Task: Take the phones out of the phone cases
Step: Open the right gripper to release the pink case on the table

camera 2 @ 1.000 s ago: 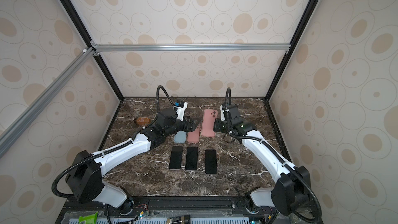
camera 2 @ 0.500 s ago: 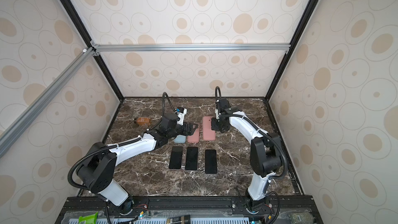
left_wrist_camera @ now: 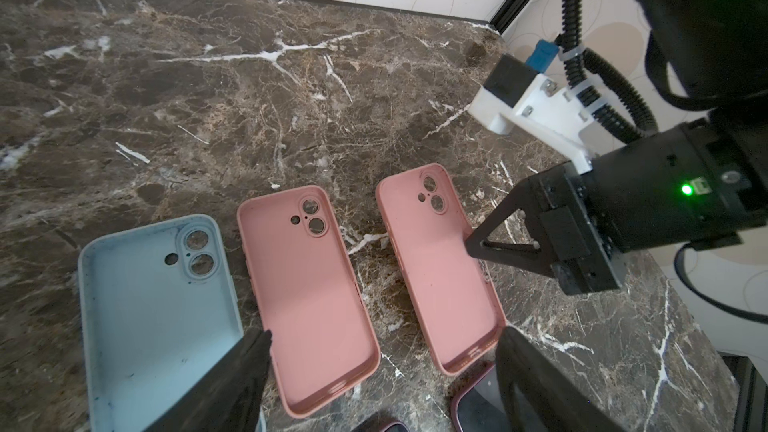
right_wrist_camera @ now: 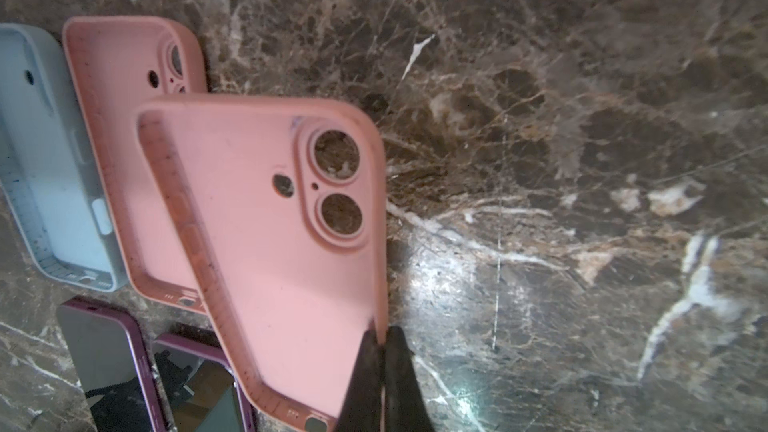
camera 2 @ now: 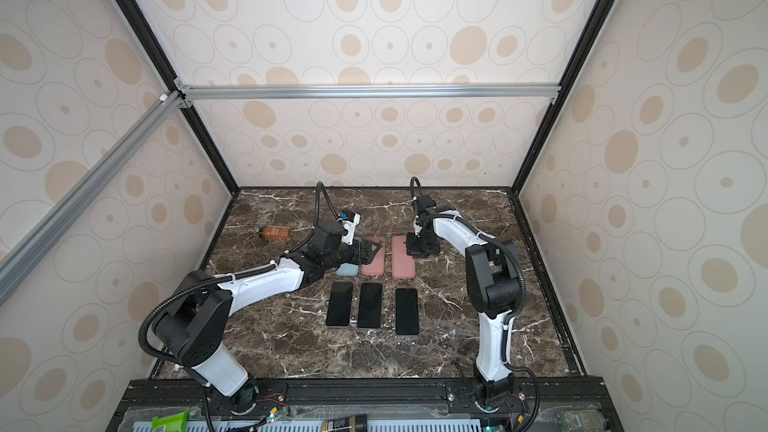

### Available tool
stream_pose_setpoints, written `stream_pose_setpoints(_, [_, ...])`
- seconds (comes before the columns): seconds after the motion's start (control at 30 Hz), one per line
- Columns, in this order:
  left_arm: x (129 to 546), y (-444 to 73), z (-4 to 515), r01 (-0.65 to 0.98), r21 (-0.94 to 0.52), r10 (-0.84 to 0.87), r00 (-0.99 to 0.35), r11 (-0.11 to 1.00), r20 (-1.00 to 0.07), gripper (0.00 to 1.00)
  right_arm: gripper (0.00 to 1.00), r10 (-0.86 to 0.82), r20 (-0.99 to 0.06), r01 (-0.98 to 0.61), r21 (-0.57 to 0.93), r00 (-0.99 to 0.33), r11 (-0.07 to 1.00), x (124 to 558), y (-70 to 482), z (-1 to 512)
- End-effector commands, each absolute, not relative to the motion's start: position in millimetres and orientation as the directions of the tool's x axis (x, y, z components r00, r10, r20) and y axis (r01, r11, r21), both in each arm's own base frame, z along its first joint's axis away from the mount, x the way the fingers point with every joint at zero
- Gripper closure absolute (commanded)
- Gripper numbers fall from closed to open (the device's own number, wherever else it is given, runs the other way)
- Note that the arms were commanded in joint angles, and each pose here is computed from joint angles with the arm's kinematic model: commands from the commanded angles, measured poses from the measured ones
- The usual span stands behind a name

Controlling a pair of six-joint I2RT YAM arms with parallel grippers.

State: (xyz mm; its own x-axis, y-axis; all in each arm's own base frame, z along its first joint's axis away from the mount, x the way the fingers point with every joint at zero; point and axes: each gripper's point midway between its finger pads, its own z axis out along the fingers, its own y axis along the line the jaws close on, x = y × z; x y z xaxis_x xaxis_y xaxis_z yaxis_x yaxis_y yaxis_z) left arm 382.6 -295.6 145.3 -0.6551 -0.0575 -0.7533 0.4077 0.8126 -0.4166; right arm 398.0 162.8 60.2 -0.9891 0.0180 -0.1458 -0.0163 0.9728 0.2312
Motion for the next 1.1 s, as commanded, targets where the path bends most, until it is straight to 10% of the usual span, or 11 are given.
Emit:
stream_pose_setpoints(0.0, [384.7, -293.8, 155.6, 0.423, -0.416, -0.067, -0.632, 0.805, -0.772, 0.13, 1.00, 0.034, -0.128, 0.006, 0.212, -0.991, 0.977, 402.5, 158.9, 57.3])
stream_pose_setpoints(0.7, [383.2, -301.1, 155.3, 0.440, -0.444, -0.071, -0.644, 0.781, -0.762, 0.01, 1.00, 0.039, -0.093, 0.024, 0.164, -0.995, 0.986, 417.3, 149.3, 28.1])
stream_pose_setpoints(1.07, [383.5, -298.9, 172.9, 0.456, -0.433, -0.081, -0.610, 0.778, -0.788, 0.01, 0.74, 0.032, -0.138, 0.003, 0.205, -0.990, 0.979, 424.5, 156.0, 45.8])
